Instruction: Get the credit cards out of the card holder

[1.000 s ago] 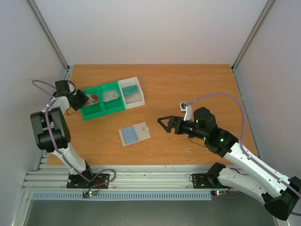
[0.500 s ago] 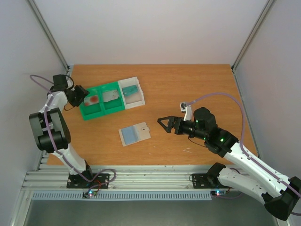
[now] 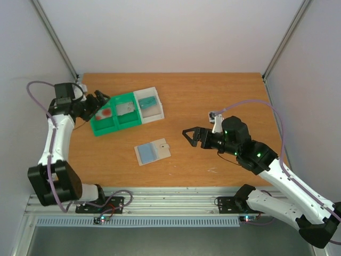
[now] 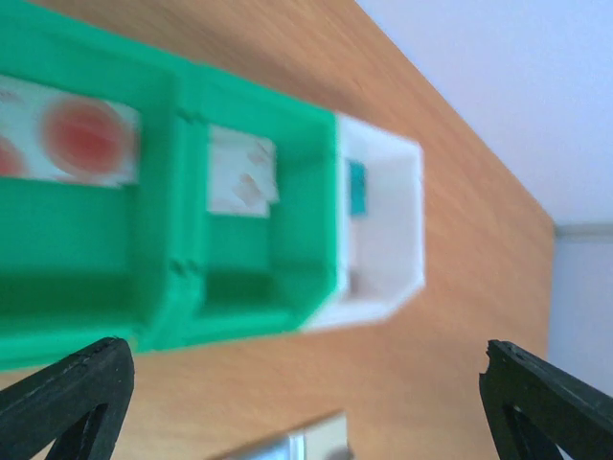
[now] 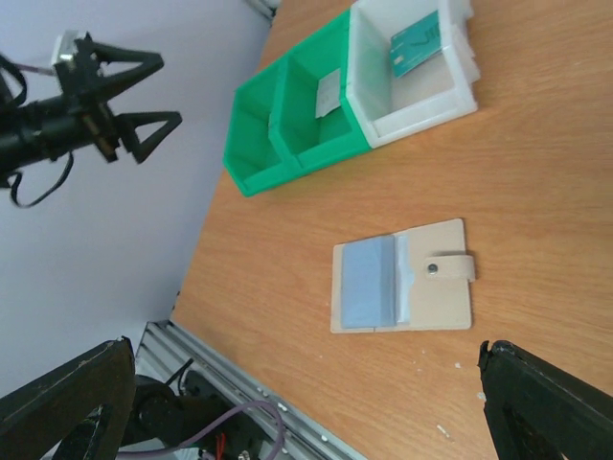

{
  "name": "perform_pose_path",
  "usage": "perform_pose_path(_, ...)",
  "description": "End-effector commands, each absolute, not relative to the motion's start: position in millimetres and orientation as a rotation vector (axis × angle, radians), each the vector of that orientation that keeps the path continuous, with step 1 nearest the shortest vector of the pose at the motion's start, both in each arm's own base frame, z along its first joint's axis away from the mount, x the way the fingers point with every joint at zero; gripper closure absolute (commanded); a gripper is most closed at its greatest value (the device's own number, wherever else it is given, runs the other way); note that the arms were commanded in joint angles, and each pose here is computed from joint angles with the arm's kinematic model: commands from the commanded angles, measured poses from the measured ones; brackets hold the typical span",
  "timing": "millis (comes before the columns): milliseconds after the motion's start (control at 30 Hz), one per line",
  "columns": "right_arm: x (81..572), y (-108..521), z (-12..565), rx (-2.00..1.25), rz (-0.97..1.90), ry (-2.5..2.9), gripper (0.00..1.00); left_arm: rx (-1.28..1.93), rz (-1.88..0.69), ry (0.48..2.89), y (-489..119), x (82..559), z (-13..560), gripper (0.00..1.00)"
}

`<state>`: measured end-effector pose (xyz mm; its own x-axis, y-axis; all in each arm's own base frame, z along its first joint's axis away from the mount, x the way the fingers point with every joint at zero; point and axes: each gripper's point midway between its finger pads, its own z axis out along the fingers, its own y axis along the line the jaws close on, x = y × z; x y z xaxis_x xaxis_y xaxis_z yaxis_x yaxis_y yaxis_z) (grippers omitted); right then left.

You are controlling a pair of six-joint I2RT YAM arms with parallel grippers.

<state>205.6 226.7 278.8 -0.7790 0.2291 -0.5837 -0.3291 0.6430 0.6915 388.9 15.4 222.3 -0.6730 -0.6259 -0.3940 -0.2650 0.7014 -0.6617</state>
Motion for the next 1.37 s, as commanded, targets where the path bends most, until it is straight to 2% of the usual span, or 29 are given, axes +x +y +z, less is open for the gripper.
perform_pose_path(0,210,209,282,-0.049,0.951,2.245,0.02,-0.431,-0.901,2.361,-48,344,227,0.01)
perform_pose_path(333,213,180,275,-0.017,0.711,2.329,0.02,-0.070,-1.043,2.336,-135,256,253,0.01)
perform_pose_path(633,215,176,263,0.010,0.678,2.348,0.02,0.119,-1.136,2.209,-167,209,278,0.01)
perform_pose_path(800,214,172,265,0.025,0.668,2.342,0.01,0.138,-1.157,2.142,-168,202,298,0.01)
perform_pose_path(1333,206,174,282,-0.003,0.750,2.280,0.01,0.131,-1.050,2.101,-157,208,306,0.01)
